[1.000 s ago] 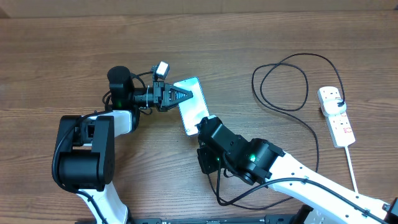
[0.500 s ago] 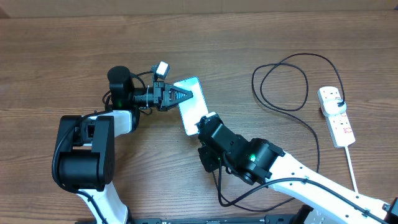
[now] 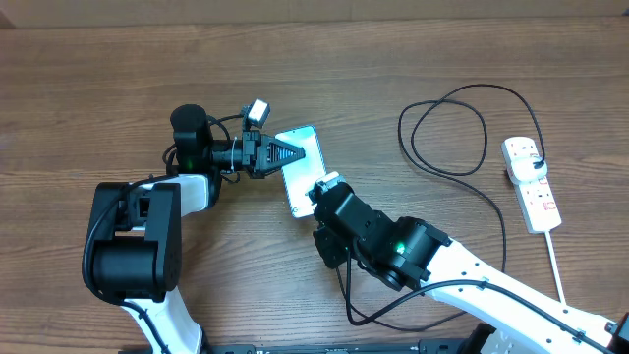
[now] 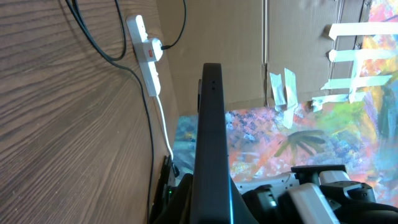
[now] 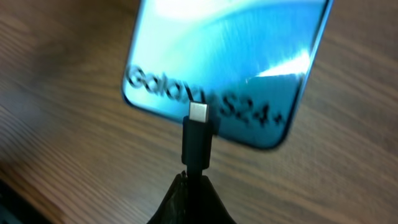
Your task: Plug charger to phone and switch on socket
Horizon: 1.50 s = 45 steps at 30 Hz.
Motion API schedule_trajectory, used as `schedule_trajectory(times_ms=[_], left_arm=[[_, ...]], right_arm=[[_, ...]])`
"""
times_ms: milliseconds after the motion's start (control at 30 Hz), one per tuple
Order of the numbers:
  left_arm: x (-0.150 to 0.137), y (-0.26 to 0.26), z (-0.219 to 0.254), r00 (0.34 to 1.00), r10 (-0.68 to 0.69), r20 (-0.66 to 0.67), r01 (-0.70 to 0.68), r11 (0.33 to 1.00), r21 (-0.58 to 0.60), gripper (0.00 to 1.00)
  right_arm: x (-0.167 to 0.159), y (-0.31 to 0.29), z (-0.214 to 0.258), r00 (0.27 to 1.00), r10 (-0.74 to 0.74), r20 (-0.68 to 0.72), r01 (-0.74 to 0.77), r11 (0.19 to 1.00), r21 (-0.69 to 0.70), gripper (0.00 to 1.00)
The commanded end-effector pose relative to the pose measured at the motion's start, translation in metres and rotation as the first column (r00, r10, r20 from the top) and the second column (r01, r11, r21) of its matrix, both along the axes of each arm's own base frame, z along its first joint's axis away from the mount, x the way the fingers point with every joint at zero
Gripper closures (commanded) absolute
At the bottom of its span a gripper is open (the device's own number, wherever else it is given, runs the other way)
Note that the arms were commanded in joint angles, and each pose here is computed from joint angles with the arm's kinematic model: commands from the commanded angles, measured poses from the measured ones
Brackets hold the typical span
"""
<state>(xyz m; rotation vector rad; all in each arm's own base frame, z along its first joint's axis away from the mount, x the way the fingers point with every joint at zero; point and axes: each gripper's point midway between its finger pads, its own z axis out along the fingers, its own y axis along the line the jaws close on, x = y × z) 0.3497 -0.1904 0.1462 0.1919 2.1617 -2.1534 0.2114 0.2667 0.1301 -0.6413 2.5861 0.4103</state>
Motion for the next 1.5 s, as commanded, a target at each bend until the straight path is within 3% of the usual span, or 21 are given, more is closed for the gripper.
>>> schedule_trajectory(times_ms=[0, 233, 1133, 1467], left_arm=[[-0.005, -0.002, 0.003, 0.999, -0.039, 0.026, 0.039, 0.999, -0.009, 0.96], [-0.005, -0.002, 0.003, 0.999, -0.039, 0.035, 0.039, 0.999, -0.009, 0.96], [-0.005, -0.002, 0.003, 0.999, -0.039, -0.004, 0.039, 0.999, -0.008, 0.96], [-0.005, -0.002, 0.003, 0.999, -0.039, -0.004, 0.039, 0.999, -0.008, 0.96]], right_arm=[[-0.008, 0.003, 0.004, 0.999, 0.016, -0.052, -0.015, 1.000, 0.018, 0.96], [-0.030, 0.014, 0.003, 0.984, 0.090, -0.154, -0.078, 0.993, 0.085, 0.96], [-0.012, 0.013, 0.008, 0.997, 0.044, -0.070, -0.039, 0.997, 0.071, 0.96], [-0.008, 0.008, 0.006, 0.988, -0.100, -0.119, 0.111, 0.990, 0.087, 0.96]])
